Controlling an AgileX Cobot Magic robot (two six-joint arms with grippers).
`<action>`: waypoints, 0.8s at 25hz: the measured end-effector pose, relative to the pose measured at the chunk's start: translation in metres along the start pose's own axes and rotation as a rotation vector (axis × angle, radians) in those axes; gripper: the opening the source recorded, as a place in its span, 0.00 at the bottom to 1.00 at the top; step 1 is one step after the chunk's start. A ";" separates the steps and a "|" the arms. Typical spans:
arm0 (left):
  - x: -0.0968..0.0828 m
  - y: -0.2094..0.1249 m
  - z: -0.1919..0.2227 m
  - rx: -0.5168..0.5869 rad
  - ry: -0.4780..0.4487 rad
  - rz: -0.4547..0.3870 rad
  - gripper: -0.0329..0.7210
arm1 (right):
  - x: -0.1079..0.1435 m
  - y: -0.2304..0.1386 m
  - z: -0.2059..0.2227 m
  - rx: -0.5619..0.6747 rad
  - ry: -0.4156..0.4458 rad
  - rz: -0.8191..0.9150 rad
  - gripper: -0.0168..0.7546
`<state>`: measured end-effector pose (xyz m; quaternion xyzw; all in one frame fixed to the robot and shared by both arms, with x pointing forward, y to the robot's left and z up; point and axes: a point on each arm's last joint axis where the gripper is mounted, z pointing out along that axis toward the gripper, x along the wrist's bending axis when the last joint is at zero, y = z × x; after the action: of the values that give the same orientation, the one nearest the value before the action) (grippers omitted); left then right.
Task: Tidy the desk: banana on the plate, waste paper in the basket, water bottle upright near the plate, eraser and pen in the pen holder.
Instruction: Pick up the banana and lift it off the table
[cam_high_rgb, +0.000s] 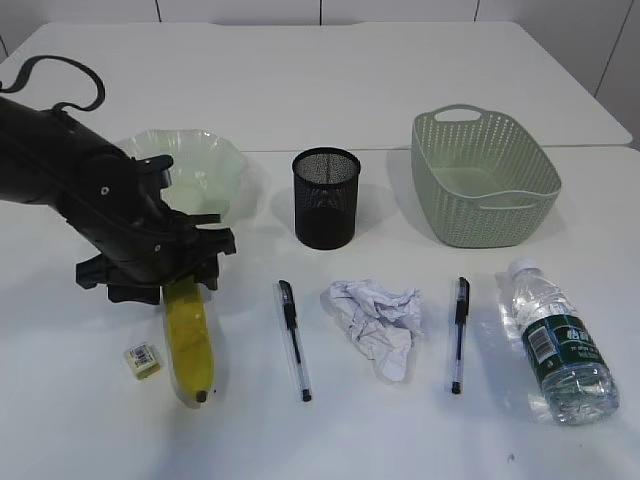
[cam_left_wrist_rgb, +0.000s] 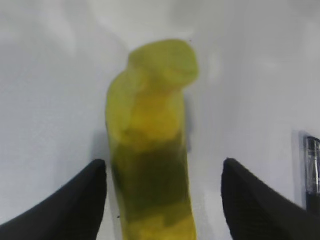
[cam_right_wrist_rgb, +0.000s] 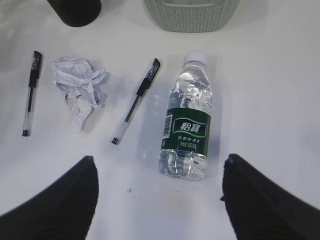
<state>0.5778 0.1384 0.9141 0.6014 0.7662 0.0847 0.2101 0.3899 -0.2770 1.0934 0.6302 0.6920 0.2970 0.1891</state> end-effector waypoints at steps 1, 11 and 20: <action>0.000 -0.001 0.002 0.004 0.003 0.001 0.72 | 0.000 0.000 0.000 0.000 0.000 0.000 0.77; 0.003 -0.005 0.015 0.022 0.024 0.013 0.71 | 0.000 0.000 0.000 0.000 0.001 0.001 0.77; 0.003 -0.004 0.015 0.021 0.025 0.011 0.48 | 0.000 0.000 0.000 0.000 0.003 0.002 0.77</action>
<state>0.5796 0.1381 0.8985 0.6067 0.7662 0.0851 0.1939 0.3899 -0.2767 1.0934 0.6306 0.6915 0.2983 0.1878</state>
